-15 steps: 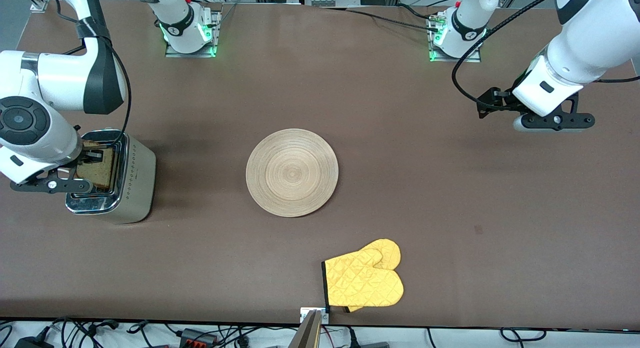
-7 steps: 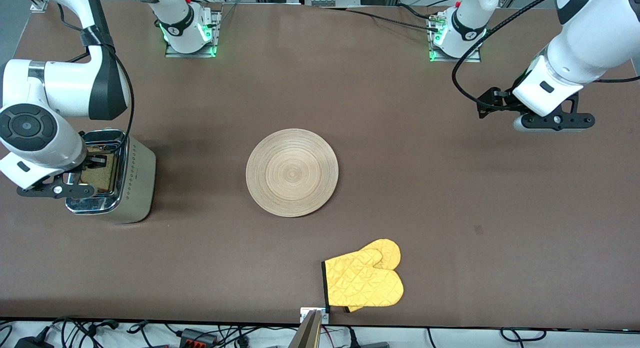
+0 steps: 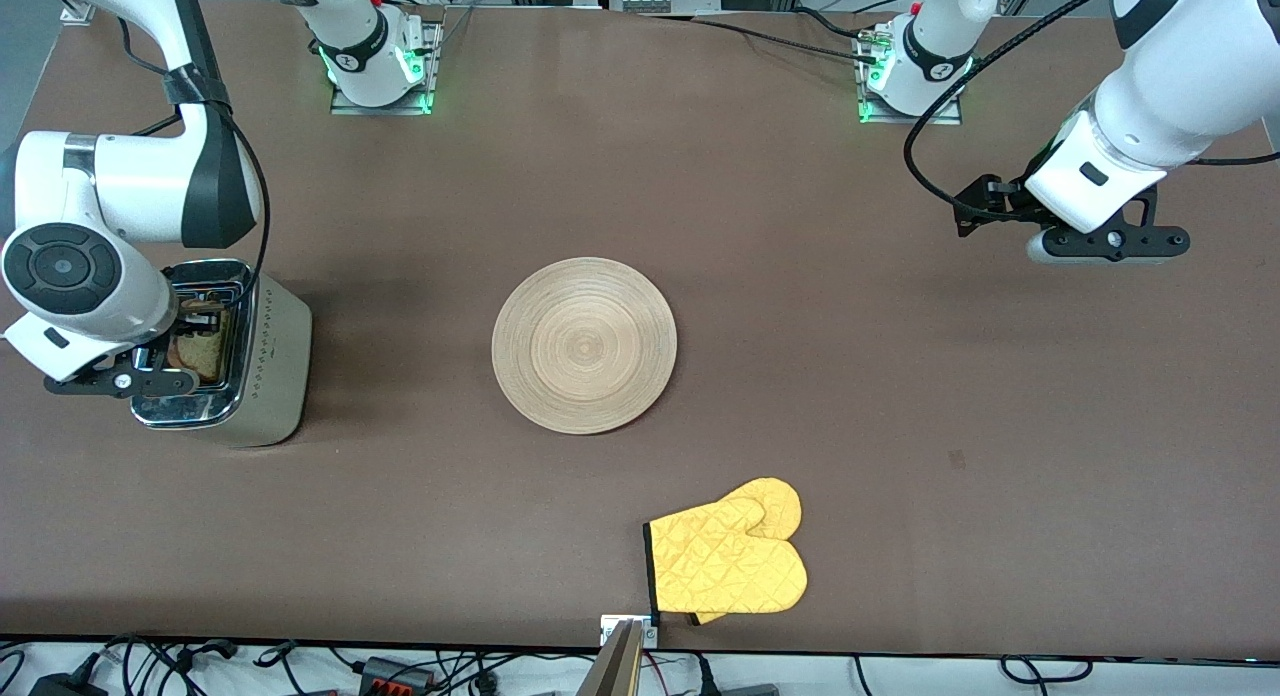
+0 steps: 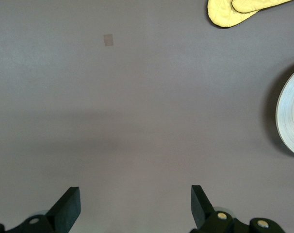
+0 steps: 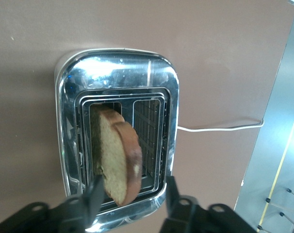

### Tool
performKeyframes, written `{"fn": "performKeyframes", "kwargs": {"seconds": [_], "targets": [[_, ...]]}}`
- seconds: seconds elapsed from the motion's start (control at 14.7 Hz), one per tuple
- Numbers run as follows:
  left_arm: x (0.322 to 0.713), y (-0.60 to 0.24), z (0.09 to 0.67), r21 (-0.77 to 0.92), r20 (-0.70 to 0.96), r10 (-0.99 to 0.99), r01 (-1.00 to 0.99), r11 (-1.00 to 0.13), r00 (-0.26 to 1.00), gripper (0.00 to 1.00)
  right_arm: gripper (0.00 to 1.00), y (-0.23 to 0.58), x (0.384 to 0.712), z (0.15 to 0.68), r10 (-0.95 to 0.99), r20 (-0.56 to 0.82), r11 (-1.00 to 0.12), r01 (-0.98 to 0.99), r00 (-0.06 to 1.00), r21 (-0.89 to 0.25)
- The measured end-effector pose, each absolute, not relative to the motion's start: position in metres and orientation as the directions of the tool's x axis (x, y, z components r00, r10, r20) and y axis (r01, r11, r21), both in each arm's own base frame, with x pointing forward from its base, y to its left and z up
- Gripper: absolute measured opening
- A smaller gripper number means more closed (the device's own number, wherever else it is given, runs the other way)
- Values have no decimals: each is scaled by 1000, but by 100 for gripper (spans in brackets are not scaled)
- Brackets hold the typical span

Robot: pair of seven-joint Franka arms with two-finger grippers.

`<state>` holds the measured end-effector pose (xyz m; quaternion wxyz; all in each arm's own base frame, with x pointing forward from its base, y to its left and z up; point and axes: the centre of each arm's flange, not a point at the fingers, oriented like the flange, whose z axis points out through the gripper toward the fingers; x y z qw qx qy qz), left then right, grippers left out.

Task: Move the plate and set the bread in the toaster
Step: 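Lower the bread into the toaster slot and open the right gripper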

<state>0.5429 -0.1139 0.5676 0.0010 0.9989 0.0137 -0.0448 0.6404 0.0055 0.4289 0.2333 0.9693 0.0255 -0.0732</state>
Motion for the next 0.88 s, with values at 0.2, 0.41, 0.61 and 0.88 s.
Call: {"fn": "performKeyframes", "kwargs": {"seconds": [0.2, 0.41, 0.61, 0.88], "targets": [[543, -114, 568, 1, -89, 27, 27, -1000, 996, 100, 94, 10, 645, 456, 18, -101, -899, 61, 995, 435], [543, -114, 568, 1, -89, 27, 27, -1000, 996, 100, 100, 13, 646, 473, 5, -72, -918, 33, 997, 395], [543, -114, 568, 1, -89, 27, 27, -1000, 996, 100, 100, 20, 645, 484, -39, -74, -965, -18, 997, 262], [543, -114, 568, 1, -89, 27, 27, -1000, 996, 100, 100, 15, 639, 505, -78, -93, -980, -59, 993, 192]]}}
